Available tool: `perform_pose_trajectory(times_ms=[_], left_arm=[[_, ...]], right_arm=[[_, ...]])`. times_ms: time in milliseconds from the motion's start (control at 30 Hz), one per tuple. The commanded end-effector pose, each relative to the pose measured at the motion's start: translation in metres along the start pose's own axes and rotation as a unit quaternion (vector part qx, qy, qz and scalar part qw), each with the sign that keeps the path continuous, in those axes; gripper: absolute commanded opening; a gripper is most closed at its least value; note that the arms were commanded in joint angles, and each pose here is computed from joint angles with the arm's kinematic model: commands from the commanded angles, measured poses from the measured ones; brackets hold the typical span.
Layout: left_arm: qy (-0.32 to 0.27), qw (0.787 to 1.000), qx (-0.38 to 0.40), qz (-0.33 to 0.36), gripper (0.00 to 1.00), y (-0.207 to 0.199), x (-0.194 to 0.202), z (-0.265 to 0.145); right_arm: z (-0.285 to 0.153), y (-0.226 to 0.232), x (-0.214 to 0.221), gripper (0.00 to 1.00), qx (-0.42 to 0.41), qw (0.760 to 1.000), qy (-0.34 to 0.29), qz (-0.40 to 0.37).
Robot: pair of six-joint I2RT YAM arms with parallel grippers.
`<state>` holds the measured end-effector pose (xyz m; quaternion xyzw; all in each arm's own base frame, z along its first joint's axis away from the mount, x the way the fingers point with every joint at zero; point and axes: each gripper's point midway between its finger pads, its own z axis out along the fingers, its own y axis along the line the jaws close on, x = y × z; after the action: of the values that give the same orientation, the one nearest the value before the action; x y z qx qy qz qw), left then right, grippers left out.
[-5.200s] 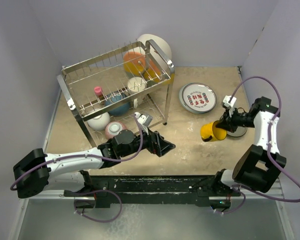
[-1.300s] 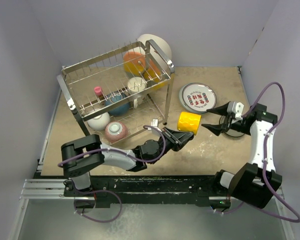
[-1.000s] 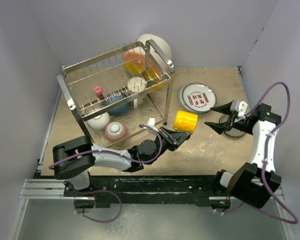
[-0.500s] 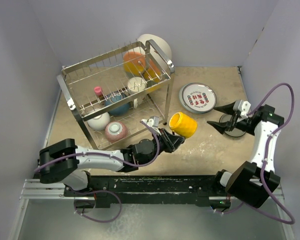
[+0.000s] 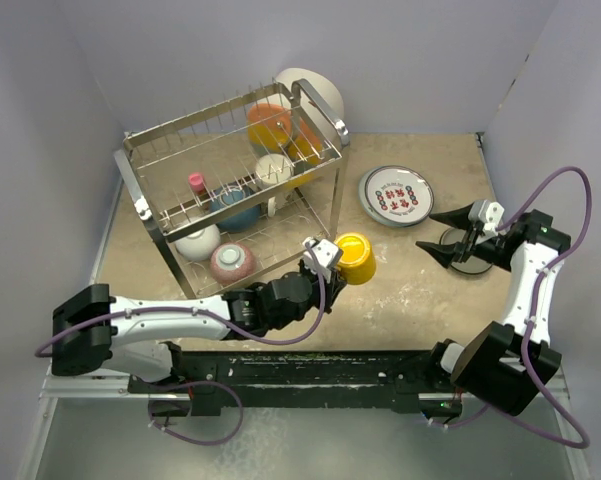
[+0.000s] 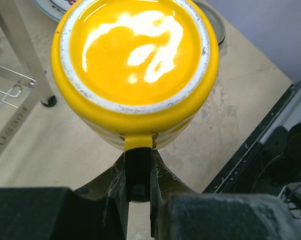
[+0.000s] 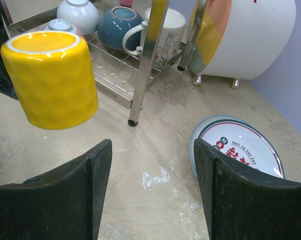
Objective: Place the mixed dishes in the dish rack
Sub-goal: Turn the cup upside down in the dish rack.
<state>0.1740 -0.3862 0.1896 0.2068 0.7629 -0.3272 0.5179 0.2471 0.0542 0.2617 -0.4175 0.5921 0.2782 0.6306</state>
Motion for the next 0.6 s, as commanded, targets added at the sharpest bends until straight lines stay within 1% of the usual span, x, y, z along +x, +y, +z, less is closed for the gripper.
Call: perform_pose_trajectory(times_ms=[0, 100, 233, 400, 567], left_arm=[[-0.044, 0.995, -0.005, 0.086, 0.00, -0.003, -0.060, -0.017], [-0.022, 0.992, -0.035, 0.123, 0.00, 0.012, -0.057, -0.022], [-0.015, 0.985, -0.074, 0.153, 0.00, 0.031, -0.063, -0.034], [-0.012, 0.977, -0.115, 0.179, 0.00, 0.052, -0.069, -0.047], [0.007, 0.971, -0.139, 0.192, 0.00, 0.070, -0.066, -0.049]], right_arm=[[0.000, -0.003, -0.014, 0.69, 0.006, 1.000, -0.019, 0.000], [0.000, -0.004, -0.013, 0.69, 0.006, 1.000, -0.019, 0.000], [0.000, -0.004, -0.012, 0.70, 0.007, 1.000, -0.019, 0.000], [0.000, -0.004, -0.012, 0.71, 0.007, 1.000, -0.019, 0.000], [0.000, -0.004, -0.012, 0.71, 0.007, 1.000, -0.019, 0.000]])
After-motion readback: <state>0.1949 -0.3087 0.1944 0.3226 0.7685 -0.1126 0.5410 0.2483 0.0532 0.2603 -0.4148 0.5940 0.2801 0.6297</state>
